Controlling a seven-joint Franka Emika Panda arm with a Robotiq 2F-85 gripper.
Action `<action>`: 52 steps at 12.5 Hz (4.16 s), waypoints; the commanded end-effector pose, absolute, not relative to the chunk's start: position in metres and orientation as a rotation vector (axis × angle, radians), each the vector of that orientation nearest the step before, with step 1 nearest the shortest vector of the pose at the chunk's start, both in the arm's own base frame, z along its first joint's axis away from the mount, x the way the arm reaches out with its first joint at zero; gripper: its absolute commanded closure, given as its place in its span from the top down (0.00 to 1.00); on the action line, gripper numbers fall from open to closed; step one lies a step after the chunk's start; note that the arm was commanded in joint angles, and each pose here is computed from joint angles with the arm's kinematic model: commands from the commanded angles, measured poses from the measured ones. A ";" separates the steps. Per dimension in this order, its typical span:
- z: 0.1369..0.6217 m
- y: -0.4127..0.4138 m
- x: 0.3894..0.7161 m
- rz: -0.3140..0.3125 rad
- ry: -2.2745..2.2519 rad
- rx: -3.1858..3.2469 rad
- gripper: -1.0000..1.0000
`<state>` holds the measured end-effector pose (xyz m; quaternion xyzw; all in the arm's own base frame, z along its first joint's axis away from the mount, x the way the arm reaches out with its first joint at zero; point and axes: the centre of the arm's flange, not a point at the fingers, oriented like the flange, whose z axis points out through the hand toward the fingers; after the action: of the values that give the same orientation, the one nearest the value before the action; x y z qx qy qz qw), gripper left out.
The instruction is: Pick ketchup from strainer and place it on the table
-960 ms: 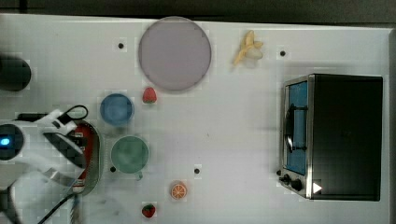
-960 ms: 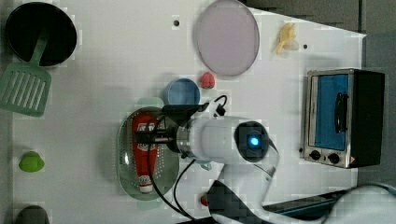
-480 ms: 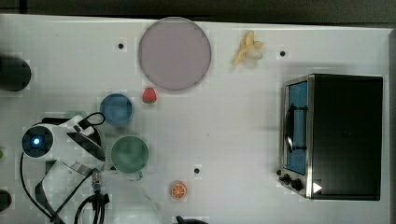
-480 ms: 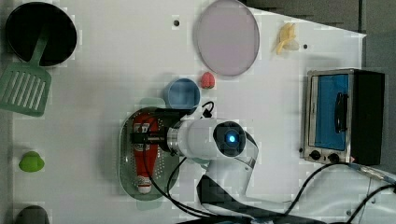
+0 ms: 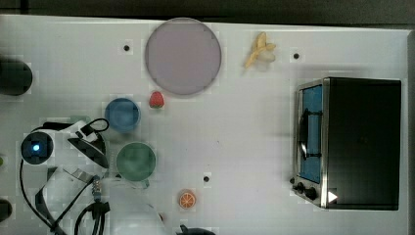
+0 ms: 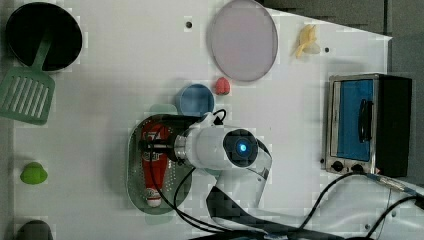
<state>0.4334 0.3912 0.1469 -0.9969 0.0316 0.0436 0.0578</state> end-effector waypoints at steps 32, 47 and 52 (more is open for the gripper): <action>0.266 -0.050 0.554 0.185 0.630 -2.999 0.59; 0.384 -0.052 0.572 -0.002 0.902 -2.974 1.00; 0.516 -0.050 0.576 -0.046 1.180 -2.903 1.00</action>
<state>0.5740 -0.0618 0.5276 -0.9401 0.3383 -0.0409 0.0035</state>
